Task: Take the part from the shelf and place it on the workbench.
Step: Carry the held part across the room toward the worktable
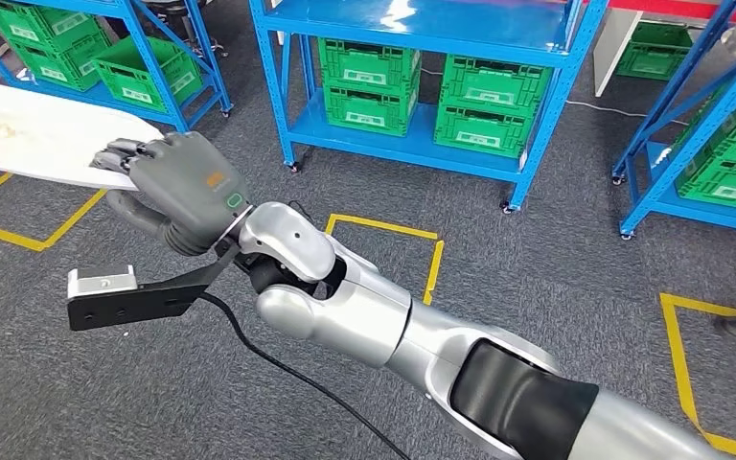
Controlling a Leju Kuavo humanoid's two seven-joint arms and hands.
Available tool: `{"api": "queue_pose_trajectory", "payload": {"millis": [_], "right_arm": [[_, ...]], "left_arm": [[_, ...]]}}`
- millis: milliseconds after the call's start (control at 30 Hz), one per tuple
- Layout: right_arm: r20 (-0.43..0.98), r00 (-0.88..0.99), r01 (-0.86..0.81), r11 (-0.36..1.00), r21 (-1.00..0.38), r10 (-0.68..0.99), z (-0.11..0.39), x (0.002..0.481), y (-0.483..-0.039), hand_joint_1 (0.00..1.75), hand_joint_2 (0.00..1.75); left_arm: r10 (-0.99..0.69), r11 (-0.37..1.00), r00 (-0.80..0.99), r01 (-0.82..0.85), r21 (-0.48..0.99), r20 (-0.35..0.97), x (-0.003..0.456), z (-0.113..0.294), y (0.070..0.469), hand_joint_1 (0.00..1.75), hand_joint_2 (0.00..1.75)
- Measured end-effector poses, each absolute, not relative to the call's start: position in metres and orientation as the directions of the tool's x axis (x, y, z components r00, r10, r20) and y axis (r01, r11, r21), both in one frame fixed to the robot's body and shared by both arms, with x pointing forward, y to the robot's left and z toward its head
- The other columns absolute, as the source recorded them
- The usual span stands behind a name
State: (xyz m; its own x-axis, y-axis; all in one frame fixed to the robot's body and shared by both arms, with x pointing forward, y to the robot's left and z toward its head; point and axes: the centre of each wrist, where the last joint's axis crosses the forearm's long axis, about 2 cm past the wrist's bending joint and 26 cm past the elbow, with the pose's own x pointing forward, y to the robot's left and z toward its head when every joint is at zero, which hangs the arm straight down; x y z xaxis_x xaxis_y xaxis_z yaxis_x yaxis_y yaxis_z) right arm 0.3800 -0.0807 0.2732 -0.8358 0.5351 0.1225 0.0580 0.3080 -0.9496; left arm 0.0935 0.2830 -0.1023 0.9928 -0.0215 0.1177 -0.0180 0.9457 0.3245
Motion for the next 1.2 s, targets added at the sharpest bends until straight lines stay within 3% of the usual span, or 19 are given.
{"api": "queue_pose_trajectory", "payload": {"millis": [1200], "right_arm": [[0.119,-0.815,0.057,0.283,-0.957,0.567,0.2661,0.3748,-0.079,1.75,1.75]], "left_arm": [[-0.03,0.948,0.991,-0.013,0.319,0.13,0.0987,-0.1011,0.2793,0.0,1.75]]}}
